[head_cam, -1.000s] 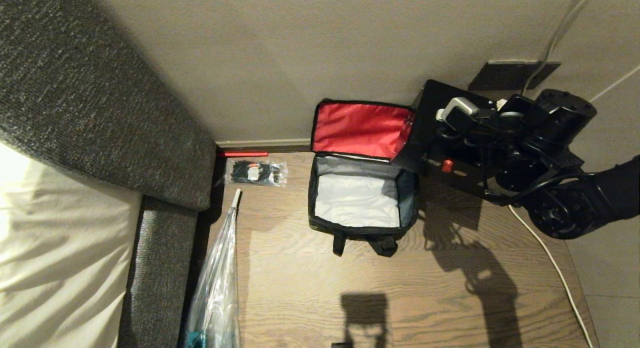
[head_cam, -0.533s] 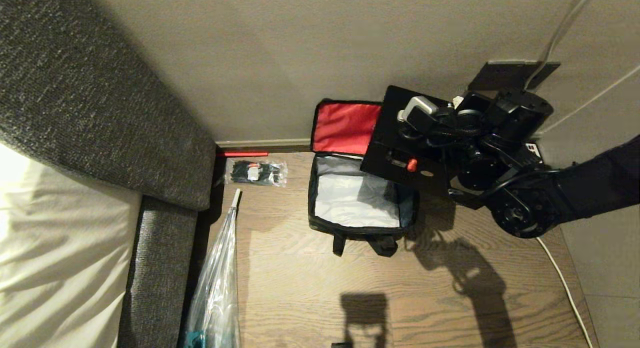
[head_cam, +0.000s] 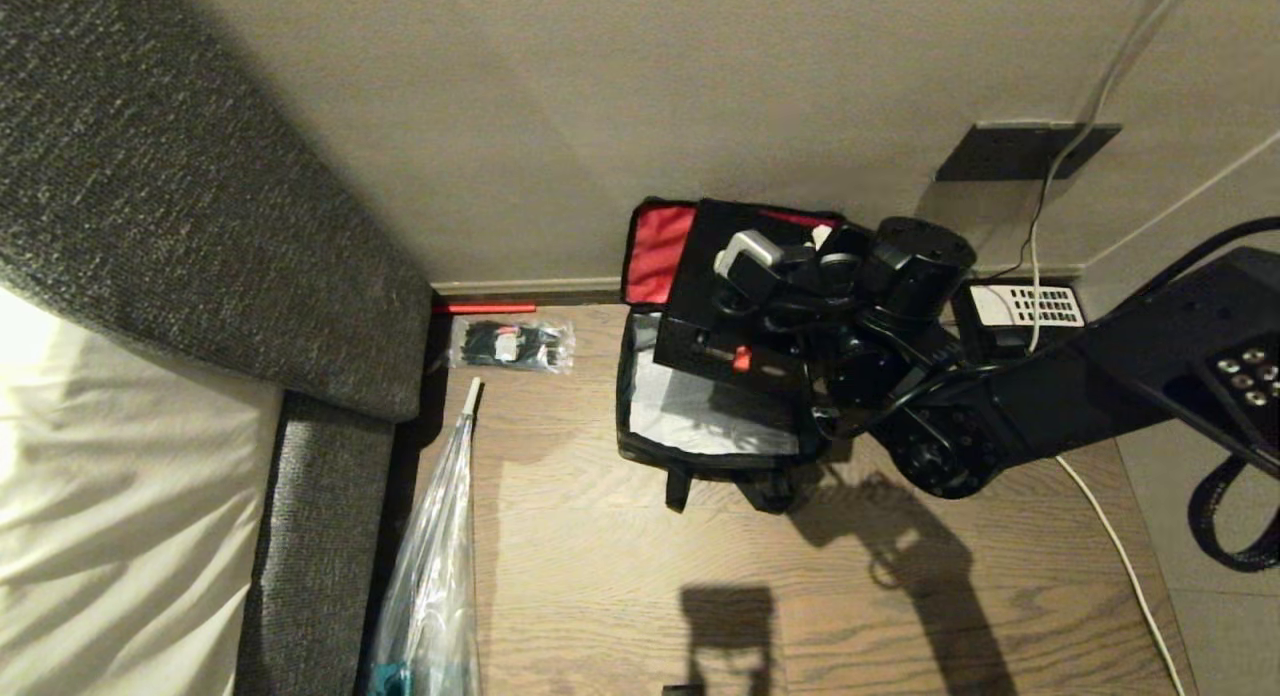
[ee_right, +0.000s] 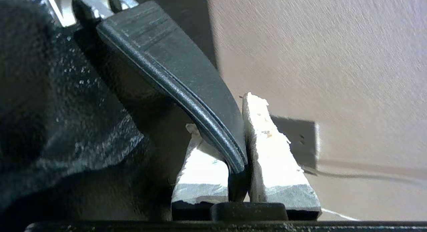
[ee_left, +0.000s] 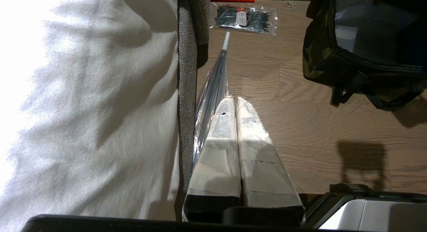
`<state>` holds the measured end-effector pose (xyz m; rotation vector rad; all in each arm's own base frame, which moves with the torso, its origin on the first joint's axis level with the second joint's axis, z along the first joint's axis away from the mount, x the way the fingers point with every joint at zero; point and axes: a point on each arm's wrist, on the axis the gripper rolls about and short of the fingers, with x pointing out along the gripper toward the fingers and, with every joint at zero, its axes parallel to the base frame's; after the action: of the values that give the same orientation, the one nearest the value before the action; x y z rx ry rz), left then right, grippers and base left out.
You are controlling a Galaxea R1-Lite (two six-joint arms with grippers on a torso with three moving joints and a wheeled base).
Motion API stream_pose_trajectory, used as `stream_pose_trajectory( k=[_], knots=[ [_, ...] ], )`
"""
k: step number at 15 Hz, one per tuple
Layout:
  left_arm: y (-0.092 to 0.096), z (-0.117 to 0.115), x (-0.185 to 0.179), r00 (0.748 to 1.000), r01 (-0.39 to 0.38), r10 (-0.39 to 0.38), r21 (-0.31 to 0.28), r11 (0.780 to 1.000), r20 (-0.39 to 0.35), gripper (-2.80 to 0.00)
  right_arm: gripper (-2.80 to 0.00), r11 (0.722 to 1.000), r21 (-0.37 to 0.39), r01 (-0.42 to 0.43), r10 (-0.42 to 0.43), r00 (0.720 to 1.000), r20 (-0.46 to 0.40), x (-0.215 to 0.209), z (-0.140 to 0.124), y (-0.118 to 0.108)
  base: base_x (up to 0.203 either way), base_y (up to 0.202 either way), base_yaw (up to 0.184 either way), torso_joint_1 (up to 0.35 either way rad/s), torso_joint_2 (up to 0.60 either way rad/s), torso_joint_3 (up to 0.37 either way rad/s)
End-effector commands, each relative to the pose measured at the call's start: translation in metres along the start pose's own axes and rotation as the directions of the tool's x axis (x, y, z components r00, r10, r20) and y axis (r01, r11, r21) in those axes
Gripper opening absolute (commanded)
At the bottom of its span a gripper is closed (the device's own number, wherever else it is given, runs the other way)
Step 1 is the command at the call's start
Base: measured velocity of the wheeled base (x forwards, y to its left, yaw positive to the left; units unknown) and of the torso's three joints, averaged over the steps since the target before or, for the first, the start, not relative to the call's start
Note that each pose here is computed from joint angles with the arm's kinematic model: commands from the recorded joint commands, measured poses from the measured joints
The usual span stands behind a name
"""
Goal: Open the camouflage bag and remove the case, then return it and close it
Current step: Place the black box back
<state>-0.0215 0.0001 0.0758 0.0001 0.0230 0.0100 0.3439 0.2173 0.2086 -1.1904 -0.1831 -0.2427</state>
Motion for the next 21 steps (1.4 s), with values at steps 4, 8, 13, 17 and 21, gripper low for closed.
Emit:
stream_pose_trajectory(
  k=[4,8,13,17,21],
  knots=[
    [0.000,0.000,0.001,1.000,-0.001,0.001,0.000,1.000,-0.009,-2.80,-2.80,0.995,0.039,-0.088,0.083,0.990,0.110,-0.002,0.010,0.033,0.000,0.000,0.000,0.000,0.00,0.000],
    [0.000,0.000,0.001,1.000,-0.001,0.001,0.000,1.000,-0.010,-2.80,-2.80,0.991,0.061,-0.120,0.109,0.981,0.160,0.000,0.011,0.045,0.000,0.000,0.000,0.000,0.00,0.000],
    [0.000,0.000,0.001,1.000,-0.001,0.001,0.000,1.000,-0.014,-2.80,-2.80,0.988,0.063,-0.138,0.125,0.976,0.181,0.005,0.001,0.050,0.000,0.000,0.000,0.000,0.00,0.000],
    [0.000,0.000,0.001,1.000,0.001,-0.001,0.000,1.000,-0.014,-2.80,-2.80,0.987,0.053,-0.150,0.138,0.974,0.178,0.008,-0.011,0.050,0.000,0.000,0.000,0.000,0.00,0.000],
    [0.000,0.000,0.001,1.000,-0.001,0.001,0.000,1.000,-0.014,-2.80,-2.80,0.986,0.035,-0.163,0.156,0.976,0.154,0.011,-0.023,0.055,0.000,0.000,0.000,0.000,0.00,0.000]
  ],
)
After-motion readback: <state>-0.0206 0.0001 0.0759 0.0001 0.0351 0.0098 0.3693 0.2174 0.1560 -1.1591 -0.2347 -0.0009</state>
